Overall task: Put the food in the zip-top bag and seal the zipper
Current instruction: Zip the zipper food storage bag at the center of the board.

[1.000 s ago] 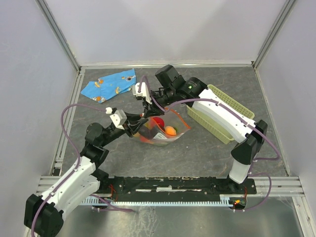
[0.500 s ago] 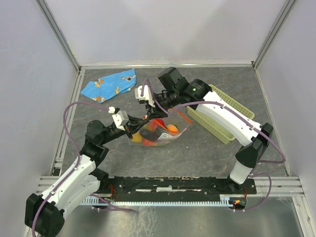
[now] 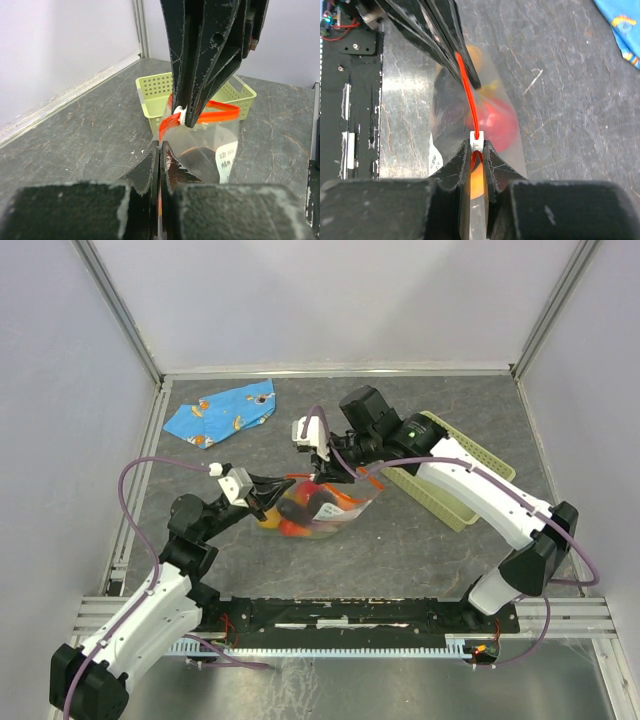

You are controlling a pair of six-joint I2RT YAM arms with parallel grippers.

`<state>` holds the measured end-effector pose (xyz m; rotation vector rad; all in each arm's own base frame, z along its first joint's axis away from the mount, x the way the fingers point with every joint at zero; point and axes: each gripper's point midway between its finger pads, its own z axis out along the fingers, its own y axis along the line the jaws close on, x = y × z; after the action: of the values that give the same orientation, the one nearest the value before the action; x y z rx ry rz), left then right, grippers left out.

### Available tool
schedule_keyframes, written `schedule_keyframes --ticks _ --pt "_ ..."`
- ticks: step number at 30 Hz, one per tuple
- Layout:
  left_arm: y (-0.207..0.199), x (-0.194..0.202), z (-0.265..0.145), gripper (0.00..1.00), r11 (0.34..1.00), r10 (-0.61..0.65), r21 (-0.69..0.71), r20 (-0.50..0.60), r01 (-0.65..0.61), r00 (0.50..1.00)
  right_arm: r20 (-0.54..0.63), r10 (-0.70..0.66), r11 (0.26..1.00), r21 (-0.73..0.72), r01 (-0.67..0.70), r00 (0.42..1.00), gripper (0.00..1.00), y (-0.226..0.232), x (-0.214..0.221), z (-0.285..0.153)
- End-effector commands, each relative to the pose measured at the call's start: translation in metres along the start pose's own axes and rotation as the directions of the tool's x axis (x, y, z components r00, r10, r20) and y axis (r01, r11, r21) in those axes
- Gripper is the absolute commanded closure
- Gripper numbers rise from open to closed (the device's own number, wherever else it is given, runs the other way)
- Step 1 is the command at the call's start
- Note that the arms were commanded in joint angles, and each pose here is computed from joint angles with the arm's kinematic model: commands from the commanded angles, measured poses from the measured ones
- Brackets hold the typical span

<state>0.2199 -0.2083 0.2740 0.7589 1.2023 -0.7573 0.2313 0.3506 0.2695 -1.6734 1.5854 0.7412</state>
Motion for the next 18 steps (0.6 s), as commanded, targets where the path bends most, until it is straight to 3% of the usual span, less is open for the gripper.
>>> schedule_keyframes --ticks 1,18 --pt "0.024 -0.026 -0.001 0.97 0.990 0.009 -0.141 0.096 0.005 0.995 -0.026 0.059 0.988 0.147 -0.055 0.998 0.98 -0.018 0.011 -0.036" --pt "0.076 -0.009 -0.013 0.97 0.900 -0.054 -0.430 0.049 0.069 0.997 -0.105 0.199 0.945 0.283 -0.163 0.974 0.98 -0.014 0.052 -0.069"
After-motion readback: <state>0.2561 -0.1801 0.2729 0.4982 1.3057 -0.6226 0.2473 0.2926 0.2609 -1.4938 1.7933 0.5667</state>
